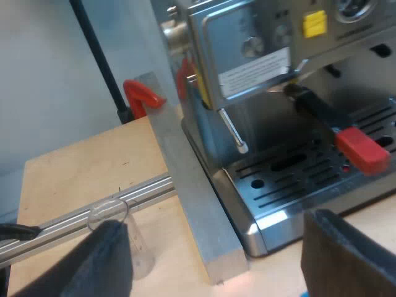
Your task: Put the handle in the coffee machine
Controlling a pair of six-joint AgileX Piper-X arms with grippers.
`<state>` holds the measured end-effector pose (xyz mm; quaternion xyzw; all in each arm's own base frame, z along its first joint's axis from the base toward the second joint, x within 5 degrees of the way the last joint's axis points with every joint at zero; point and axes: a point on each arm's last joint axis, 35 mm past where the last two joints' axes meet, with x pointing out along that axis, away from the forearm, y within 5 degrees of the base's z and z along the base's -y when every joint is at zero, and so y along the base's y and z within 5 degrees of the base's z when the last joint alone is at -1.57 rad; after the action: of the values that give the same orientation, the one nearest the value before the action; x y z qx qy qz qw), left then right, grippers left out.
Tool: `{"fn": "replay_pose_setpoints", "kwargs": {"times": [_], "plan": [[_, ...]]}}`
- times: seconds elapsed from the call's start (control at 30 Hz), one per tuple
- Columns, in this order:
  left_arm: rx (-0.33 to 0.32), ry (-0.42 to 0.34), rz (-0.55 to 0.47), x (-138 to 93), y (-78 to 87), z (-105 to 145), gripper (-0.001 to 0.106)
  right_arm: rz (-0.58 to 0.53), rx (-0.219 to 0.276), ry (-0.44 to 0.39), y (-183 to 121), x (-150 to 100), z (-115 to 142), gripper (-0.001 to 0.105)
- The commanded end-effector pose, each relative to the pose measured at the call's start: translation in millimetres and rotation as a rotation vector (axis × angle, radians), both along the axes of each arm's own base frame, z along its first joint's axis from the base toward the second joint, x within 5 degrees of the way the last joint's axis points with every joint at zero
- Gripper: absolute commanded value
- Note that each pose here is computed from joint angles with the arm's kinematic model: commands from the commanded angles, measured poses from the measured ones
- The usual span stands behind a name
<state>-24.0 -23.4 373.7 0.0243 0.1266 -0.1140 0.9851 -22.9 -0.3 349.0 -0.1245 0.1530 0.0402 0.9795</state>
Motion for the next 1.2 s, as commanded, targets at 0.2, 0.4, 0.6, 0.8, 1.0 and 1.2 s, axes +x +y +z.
{"fn": "replay_pose_setpoints", "kwargs": {"times": [0.2,0.4,0.6,0.8,1.0,1.2], "plan": [[-0.039,0.134,-0.007,-18,-5.1,-20,0.061,0.005,-0.016,0.001,0,3,2,0.056],[-0.121,0.251,0.013,-26,-1.0,-27,0.061,0.005,-0.015,-0.02,0,3,4,0.056],[-0.107,0.238,0.106,-22,8.4,-27,0.061,0.004,-0.012,-0.128,0,7,15,0.056],[-0.1,0.146,0.127,13,17.9,-39,0.061,0.004,-0.012,-0.127,1,16,9,0.056],[-0.096,0.187,0.104,37,18.1,-66,0.061,0.004,-0.013,-0.016,1,34,-22,0.056],[-0.092,0.235,0.101,45,17.9,-82,0.061,0.005,-0.016,0.065,1,47,-46,0.056]]}}
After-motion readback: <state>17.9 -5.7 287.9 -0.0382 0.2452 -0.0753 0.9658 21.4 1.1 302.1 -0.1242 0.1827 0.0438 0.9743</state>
